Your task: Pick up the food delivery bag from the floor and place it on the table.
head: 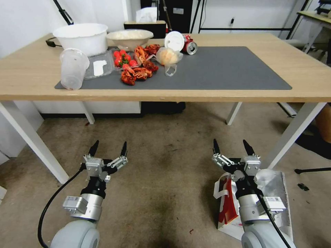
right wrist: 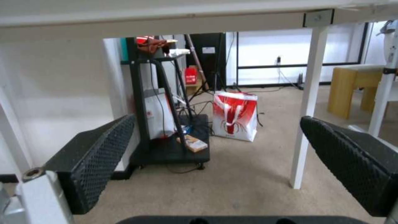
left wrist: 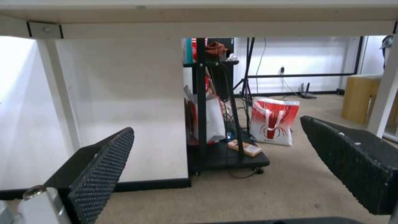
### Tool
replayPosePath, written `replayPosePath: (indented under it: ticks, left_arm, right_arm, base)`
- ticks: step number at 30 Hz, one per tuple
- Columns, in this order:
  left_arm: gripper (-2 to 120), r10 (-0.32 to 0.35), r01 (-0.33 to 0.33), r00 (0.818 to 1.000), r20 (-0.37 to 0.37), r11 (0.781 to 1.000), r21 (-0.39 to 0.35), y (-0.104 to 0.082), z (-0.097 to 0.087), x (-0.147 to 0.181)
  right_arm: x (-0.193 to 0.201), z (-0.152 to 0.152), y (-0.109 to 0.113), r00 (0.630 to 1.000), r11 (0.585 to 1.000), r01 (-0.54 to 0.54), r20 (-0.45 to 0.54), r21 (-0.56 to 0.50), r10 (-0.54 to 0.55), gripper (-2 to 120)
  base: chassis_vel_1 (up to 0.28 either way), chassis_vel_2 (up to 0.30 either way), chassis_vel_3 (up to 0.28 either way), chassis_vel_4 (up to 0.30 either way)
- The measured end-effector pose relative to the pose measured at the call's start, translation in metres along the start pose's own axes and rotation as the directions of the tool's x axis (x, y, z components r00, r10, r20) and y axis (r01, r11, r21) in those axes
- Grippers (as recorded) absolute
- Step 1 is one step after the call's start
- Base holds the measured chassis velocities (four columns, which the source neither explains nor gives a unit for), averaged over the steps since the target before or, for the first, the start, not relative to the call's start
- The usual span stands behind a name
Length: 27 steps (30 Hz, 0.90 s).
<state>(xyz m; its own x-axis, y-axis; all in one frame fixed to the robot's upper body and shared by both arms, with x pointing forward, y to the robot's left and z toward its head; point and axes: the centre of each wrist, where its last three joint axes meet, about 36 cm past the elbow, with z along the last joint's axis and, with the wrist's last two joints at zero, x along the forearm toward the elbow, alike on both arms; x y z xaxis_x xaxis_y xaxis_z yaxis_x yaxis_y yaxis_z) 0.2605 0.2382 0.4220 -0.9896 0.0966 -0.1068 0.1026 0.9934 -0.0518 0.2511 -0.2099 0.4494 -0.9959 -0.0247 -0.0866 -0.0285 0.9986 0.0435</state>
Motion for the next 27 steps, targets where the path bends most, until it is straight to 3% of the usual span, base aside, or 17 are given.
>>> replayPosePath:
  ticks: [27]
  left_arm:
    - [100,-0.002,0.002,1.0,-0.004,1.0,0.002,-0.0002,0.0021,0.0001]
  right_arm:
    - [-0.0002,0.0019,0.0013,1.0,1.0,-0.003,-0.007,-0.009,0.003,100]
  base:
    - [0.0,0.0,0.0,0.0]
